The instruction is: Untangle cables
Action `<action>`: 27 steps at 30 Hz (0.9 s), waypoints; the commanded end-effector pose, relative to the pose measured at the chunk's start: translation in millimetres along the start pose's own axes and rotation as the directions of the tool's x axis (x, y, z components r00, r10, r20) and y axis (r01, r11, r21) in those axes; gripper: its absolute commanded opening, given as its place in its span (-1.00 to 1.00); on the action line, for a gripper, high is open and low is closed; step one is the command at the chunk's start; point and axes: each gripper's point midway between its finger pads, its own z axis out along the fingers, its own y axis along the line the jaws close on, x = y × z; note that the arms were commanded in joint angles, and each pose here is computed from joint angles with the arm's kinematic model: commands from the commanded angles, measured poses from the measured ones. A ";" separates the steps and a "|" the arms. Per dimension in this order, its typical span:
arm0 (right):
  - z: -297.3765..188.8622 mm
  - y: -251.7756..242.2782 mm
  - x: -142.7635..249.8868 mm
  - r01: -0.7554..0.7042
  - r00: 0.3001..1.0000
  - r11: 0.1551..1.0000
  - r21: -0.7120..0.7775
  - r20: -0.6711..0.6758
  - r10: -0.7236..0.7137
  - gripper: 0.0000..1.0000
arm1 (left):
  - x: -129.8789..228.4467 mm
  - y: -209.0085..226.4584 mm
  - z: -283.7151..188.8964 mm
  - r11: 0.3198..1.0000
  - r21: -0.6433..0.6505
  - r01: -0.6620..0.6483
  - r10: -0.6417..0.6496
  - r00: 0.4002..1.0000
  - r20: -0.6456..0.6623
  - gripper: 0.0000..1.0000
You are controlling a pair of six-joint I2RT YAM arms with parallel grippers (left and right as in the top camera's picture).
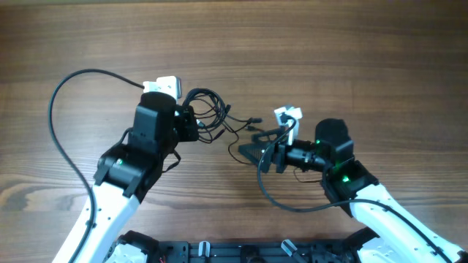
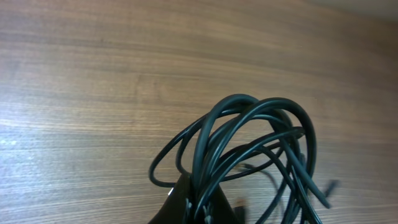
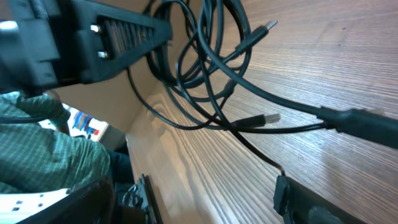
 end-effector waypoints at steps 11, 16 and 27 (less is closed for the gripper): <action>46.9 11.6 -9.1 0.061 0.981 0.993 0.104 0.177 -0.079 -0.34 | -3.7 -38.3 -41.7 0.972 0.235 -0.020 0.015 1.000 0.026 -0.92; 31.2 -25.1 -25.2 -0.030 0.967 0.966 0.256 0.254 -0.037 -0.91 | -1.7 -32.7 -49.4 0.976 0.214 -0.032 0.025 0.999 0.034 -0.92; -48.0 -103.5 -33.6 -0.331 0.920 0.820 0.466 0.352 0.172 -0.91 | -18.1 -20.0 -102.6 0.979 0.173 -0.104 0.065 0.973 0.220 -0.92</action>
